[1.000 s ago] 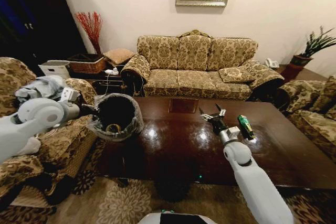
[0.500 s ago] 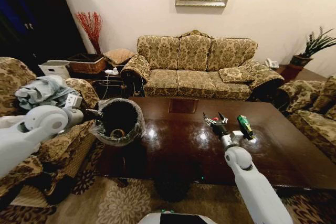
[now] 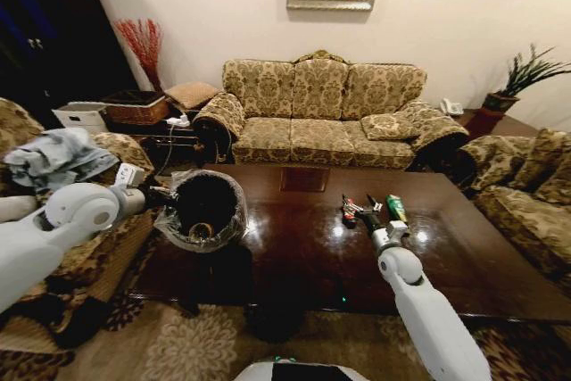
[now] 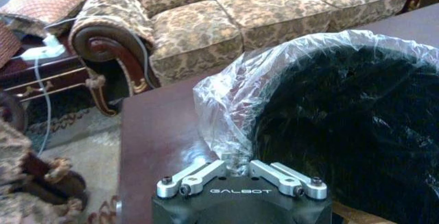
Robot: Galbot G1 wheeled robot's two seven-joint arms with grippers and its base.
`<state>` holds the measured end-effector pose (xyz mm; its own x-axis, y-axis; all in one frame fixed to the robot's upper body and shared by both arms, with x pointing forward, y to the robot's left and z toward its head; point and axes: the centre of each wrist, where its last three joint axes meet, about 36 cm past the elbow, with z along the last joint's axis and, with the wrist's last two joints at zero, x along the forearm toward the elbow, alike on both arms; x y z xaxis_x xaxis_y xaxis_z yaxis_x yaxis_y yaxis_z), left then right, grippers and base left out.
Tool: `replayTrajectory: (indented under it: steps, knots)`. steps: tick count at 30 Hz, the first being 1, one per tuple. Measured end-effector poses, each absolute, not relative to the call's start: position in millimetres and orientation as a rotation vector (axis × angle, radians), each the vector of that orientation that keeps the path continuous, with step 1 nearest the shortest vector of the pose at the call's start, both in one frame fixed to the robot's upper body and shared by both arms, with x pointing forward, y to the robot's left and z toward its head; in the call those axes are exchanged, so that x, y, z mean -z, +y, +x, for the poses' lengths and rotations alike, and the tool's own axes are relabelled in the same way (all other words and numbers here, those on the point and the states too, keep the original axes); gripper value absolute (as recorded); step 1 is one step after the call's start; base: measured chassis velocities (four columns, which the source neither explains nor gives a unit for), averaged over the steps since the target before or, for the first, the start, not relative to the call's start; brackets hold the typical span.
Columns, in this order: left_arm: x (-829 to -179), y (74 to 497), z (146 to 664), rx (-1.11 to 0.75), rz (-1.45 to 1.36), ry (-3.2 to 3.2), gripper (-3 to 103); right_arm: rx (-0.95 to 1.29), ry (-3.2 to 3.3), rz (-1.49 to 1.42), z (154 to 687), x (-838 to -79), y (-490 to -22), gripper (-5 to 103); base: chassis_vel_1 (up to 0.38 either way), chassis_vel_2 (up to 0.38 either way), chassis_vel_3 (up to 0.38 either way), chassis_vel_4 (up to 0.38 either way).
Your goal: Move to the front of the table and place the trash on the table into the trash bin.
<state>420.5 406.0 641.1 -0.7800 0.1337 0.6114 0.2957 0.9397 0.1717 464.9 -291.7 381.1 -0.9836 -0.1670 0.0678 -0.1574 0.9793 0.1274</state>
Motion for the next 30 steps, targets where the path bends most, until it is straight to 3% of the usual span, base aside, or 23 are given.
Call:
replayTrajectory:
  steps: [8, 12, 19, 30]
  knots:
    - [-643.0, 402.4, 418.7, 0.366, -0.286, -2.5, 0, 0.267, -2.922, 0.166, 501.7, -341.6, -251.4, 100, -0.243, -0.224, 0.227, 0.223]
    - [-636.8, 397.3, 415.1, 0.472, -0.274, -2.537, 0, 0.305, -2.849, 0.204, 522.6, -325.1, -231.0, 100, -0.043, -0.061, 0.027, 0.037]
    - [-631.7, 394.8, 413.4, 0.495, -0.282, -2.532, 0, 0.362, -2.772, 0.206, 581.0, -304.1, -187.7, 100, 0.048, 0.057, -0.024, -0.006]
    - [-633.9, 395.5, 413.4, 0.46, -0.299, -2.539, 0, 0.266, -2.809, 0.099, 593.2, -278.3, -179.3, 100, 0.002, 0.005, -0.001, 0.0]
